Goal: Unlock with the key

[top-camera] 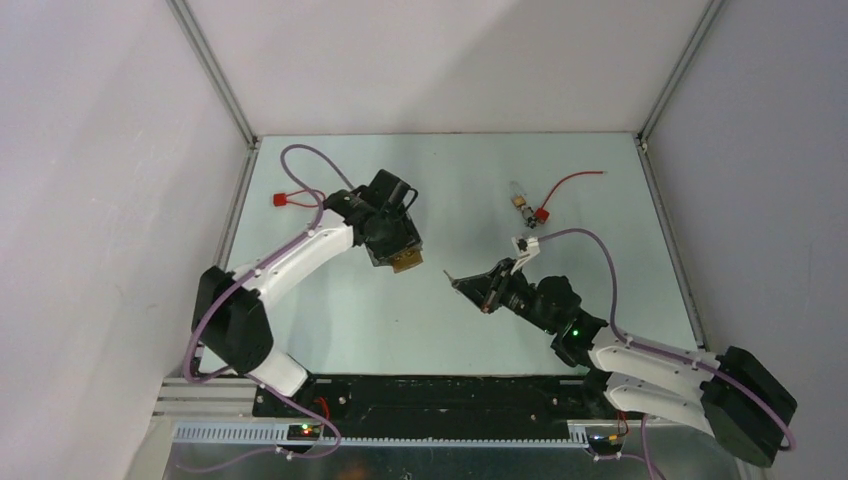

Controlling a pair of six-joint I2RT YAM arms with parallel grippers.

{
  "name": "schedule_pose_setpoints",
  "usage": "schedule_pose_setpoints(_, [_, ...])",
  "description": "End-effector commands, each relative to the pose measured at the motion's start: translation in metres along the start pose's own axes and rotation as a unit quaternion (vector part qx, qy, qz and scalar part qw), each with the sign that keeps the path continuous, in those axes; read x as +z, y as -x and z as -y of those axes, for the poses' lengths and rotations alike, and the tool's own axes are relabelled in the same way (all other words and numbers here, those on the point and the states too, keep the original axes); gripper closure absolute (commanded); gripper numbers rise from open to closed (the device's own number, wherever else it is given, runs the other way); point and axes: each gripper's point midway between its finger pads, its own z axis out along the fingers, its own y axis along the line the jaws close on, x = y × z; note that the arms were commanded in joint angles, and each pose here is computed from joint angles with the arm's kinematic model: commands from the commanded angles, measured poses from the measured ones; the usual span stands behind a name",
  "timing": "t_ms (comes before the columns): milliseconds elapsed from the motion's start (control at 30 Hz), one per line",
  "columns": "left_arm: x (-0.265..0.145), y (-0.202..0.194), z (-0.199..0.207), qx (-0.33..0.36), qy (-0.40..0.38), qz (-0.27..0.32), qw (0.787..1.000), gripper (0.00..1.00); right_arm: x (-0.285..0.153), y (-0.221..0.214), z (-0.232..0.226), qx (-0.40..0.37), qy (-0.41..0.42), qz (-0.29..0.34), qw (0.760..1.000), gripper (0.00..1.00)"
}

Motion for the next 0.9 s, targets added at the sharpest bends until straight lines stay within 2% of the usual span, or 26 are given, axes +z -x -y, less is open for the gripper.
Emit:
schedule_pose_setpoints(0, [-0.041, 0.007, 0.027, -0.072, -0.073, 0.009, 0.995, 1.00, 0.014, 0.023, -0.022, -0.014, 0.029, 0.061, 0.998, 1.00])
schedule_pose_setpoints(367, [-0.073, 0.005, 0.036, -0.108, -0.116, 0.016, 0.987, 1.00, 0.042, 0.004, -0.032, -0.010, 0.032, 0.049, 0.998, 1.00])
schedule_pose_setpoints(867, [-0.093, 0.003, 0.037, -0.108, -0.145, 0.023, 0.983, 1.00, 0.062, 0.010, -0.046, -0.020, 0.047, 0.061, 0.997, 1.00])
